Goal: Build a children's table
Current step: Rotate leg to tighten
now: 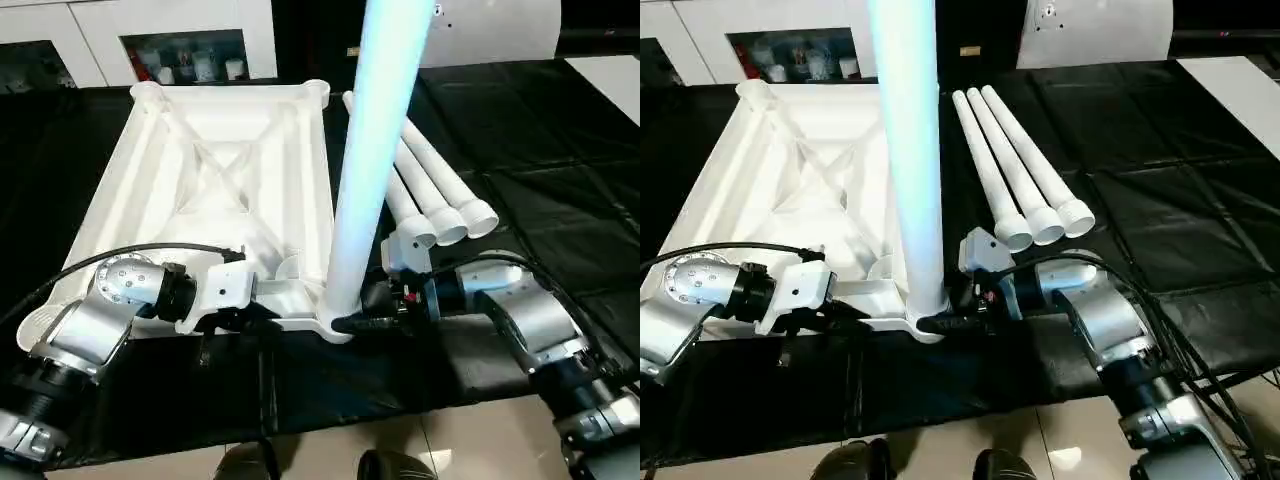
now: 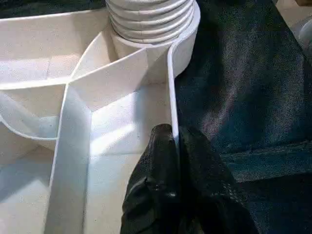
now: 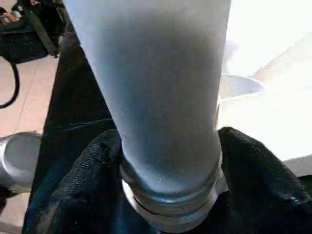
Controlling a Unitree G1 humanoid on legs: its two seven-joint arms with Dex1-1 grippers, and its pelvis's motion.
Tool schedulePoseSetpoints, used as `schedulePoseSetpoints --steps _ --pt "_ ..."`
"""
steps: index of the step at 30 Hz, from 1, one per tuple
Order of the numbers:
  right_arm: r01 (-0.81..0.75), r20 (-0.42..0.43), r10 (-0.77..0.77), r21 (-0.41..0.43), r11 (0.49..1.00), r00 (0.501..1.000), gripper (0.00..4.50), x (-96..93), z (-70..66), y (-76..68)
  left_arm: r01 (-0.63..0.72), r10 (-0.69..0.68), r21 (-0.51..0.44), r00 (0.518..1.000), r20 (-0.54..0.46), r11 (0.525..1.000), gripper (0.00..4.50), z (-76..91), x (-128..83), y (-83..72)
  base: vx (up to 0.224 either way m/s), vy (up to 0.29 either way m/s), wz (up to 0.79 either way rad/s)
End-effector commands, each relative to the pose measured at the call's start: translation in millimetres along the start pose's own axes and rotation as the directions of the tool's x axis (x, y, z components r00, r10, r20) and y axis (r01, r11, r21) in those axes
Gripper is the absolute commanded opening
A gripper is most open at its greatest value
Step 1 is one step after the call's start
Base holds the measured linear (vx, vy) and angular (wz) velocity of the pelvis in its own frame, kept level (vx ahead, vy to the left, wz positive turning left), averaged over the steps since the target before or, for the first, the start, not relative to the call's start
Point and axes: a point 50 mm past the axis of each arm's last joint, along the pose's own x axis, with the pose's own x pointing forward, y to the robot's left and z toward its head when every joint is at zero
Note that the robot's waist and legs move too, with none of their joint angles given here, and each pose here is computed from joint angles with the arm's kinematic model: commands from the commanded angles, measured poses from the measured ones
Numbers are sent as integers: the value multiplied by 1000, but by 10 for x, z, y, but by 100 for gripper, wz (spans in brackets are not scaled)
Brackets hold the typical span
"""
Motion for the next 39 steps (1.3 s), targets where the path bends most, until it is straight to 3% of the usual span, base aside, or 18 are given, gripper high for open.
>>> schedulePoseSetpoints --steps 1,7,8,11,15,16,19,20,22,25,28,29,32,33,35,37,39 --pt "3 3 -3 13 1000 1000 277 -17 -4 -16 118 -118 -6 992 -42 993 0 -75 86 -118 0 0 0" --pt "-29 66 23 99 995 998 266 50 -39 86 35 -35 -75 999 7 997 0 -67 92 -130 0 0 0" --pt "-6 94 -6 124 992 996 266 98 -51 121 -37 38 -111 999 14 993 0 -61 97 -118 0 0 0" --pt "147 136 -177 206 967 975 265 323 -84 176 -244 263 -265 964 38 933 0 28 143 -100 0 0 0" --pt "218 143 -263 273 937 954 264 495 -79 187 -333 364 -332 931 33 883 0 114 216 -96 0 0 0" --pt "262 149 -323 326 908 934 264 615 -52 172 -391 429 -365 903 27 845 0 174 277 -79 0 0 0" --pt "305 151 -385 384 872 910 264 745 -6 143 -452 503 -410 864 20 792 0 261 364 -47 0 0 0" --pt "355 132 -444 423 834 886 264 848 31 110 -510 569 -442 823 1 738 0 340 436 -12 0 0 0" --pt "419 97 -508 445 791 856 264 953 72 61 -568 632 -464 775 -24 679 0 437 528 47 0 0 0" --pt "497 69 -572 418 760 817 264 991 95 -4 -612 673 -468 738 -49 637 0 521 605 114 0 0 0" --pt "509 67 -579 402 761 812 299 971 95 -17 -616 671 -453 740 -50 645 0 544 610 129 17 1 0" --pt "529 65 -595 389 755 801 334 940 91 -33 -617 668 -446 742 -55 649 0 536 610 135 0 0 0" --pt "575 68 -639 370 730 766 337 845 79 -79 -616 650 -417 756 -76 668 0 493 585 136 0 0 0" --pt "593 78 -657 360 720 750 364 792 85 -101 -622 645 -404 758 -96 671 0 456 560 133 0 0 0" --pt "607 97 -672 352 713 734 375 722 92 -125 -626 640 -393 760 -114 673 0 405 526 131 0 0 0" --pt "609 111 -675 344 715 730 399 666 93 -134 -625 634 -382 764 -120 681 0 373 505 125 0 0 0" --pt "593 149 -651 302 747 744 407 524 108 -130 -599 601 -349 791 -117 720 0 304 458 100 0 0 0"
